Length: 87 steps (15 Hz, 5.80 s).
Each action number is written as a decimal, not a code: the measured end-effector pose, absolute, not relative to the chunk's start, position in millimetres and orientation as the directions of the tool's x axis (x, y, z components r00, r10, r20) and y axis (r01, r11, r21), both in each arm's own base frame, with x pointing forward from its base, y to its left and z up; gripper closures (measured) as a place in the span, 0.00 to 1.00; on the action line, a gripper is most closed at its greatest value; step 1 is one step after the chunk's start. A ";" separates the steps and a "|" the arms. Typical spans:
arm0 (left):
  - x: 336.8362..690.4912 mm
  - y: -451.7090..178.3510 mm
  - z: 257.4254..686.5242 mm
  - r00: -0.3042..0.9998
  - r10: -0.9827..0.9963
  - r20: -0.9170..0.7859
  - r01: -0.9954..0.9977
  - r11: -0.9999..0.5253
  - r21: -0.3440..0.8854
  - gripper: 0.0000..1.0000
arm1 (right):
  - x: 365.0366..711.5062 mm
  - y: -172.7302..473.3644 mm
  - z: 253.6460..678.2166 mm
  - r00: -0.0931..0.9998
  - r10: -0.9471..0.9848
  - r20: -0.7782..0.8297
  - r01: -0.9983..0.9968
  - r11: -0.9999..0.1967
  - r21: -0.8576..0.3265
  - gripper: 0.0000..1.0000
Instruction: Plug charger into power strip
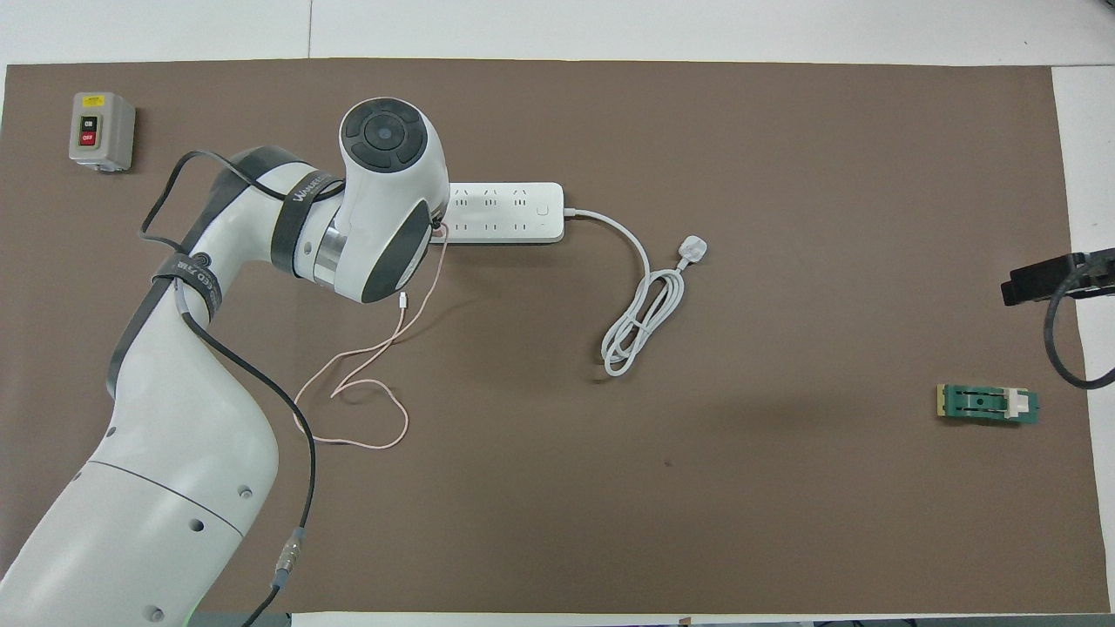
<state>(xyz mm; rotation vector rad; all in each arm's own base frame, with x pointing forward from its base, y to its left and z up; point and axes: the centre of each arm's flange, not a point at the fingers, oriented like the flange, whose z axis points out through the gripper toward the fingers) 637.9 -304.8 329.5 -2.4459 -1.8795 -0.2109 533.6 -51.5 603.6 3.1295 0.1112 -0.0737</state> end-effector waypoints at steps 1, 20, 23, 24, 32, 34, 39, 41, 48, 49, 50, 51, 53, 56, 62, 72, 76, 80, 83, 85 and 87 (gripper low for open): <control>637.5 -305.6 329.6 0.256 0.956 0.143 0.964 -0.264 0.043 0.67 | 533.6 -51.5 603.6 0.996 0.071 -0.047 0.071 -0.997 0.008 0.00; 642.6 -304.2 328.6 0.239 0.963 0.125 0.970 -0.243 0.017 0.67 | 533.6 -51.5 603.6 0.996 0.071 -0.047 0.071 -0.997 0.008 0.00; 643.3 -303.4 328.5 0.231 0.965 0.121 0.972 -0.235 0.016 0.67 | 533.6 -51.5 603.6 0.996 0.071 -0.047 0.071 -0.997 0.008 0.00; 645.0 -300.1 328.6 0.215 0.971 0.103 0.976 -0.218 0.013 0.67 | 533.6 -51.5 603.6 0.996 0.071 -0.047 0.071 -0.997 0.008 0.00; 651.0 -288.2 324.4 0.184 0.982 0.040 0.983 -0.184 -0.002 0.67 | 533.6 -51.5 603.6 0.996 0.071 -0.047 0.071 -0.997 0.008 0.00; 651.0 -288.3 324.4 0.186 0.982 0.039 0.983 -0.186 -0.002 0.67 | 533.6 -51.5 603.6 0.996 0.071 -0.047 0.071 -0.997 0.008 0.00; 650.4 -287.1 323.5 0.206 0.978 0.043 0.979 -0.205 -0.012 0.64 | 533.6 -51.5 603.6 0.996 0.071 -0.047 0.071 -0.997 0.008 0.00; 647.3 -283.8 323.9 0.206 0.978 0.047 0.978 -0.204 -0.038 0.49 | 533.6 -51.5 603.6 0.996 0.071 -0.047 0.071 -0.997 0.008 0.00; 658.8 -204.7 442.2 0.163 0.986 0.027 0.984 -0.165 0.073 0.00 | 533.6 -51.5 603.6 0.996 0.071 -0.047 0.071 -0.997 0.008 0.00; 660.5 -183.4 459.5 0.160 0.987 0.026 0.983 -0.162 0.089 0.00 | 533.6 -51.5 603.6 0.996 0.071 -0.047 0.071 -0.997 0.008 0.00; 661.9 -158.7 473.9 0.173 0.984 0.028 0.980 -0.175 0.095 0.00 | 533.6 -51.5 603.6 0.996 0.071 -0.047 0.071 -0.997 0.008 0.00; 662.3 -134.0 485.3 0.203 0.979 0.033 0.974 -0.205 0.094 0.00 | 533.6 -51.5 603.6 0.996 0.071 -0.047 0.071 -0.997 0.008 0.00; 660.6 -84.3 503.6 0.277 0.960 0.043 0.956 -0.280 0.082 0.00 | 533.6 -51.5 603.6 0.996 0.071 -0.047 0.071 -0.997 0.008 0.00; 655.9 -22.6 525.5 0.414 0.908 0.066 0.905 -0.418 0.084 0.00 | 533.6 -51.5 603.6 0.996 0.071 -0.047 0.071 -0.997 0.008 0.00; 615.5 38.4 569.6 0.866 0.498 0.050 0.500 -0.864 -0.058 0.00 | 533.6 -51.5 603.6 0.996 0.071 -0.047 0.071 -0.997 0.008 0.00; 541.5 5.6 635.2 0.993 0.117 0.008 0.117 -0.992 -0.036 0.00 | 533.5 -52.1 603.6 0.996 0.069 -0.047 0.070 -0.998 0.007 0.00; 540.3 -27.4 634.4 0.998 0.059 0.005 0.059 -0.998 -0.027 0.00 | 533.5 -52.3 603.6 0.996 0.069 -0.047 0.070 -0.998 0.007 0.00; 539.2 -33.3 620.8 0.999 0.034 -0.023 0.033 -0.999 -0.030 0.00 | 533.5 -52.4 603.7 0.996 0.069 -0.047 0.069 -0.998 0.007 0.00; 542.5 -36.5 606.3 0.997 0.024 -0.069 0.021 -0.999 -0.032 0.00 | 533.5 -52.4 603.7 0.996 0.069 -0.047 0.069 -0.998 0.007 0.00; 541.5 -38.8 598.0 0.996 0.020 -0.086 0.018 -0.999 -0.027 0.00 | 533.5 -52.4 603.7 0.996 0.069 -0.047 0.069 -0.998 0.007 0.00; 542.9 -40.3 594.0 0.997 0.019 -0.073 0.018 -1.000 -0.014 0.00 | 533.5 -52.4 603.7 0.996 0.069 -0.047 0.069 -0.998 0.007 0.00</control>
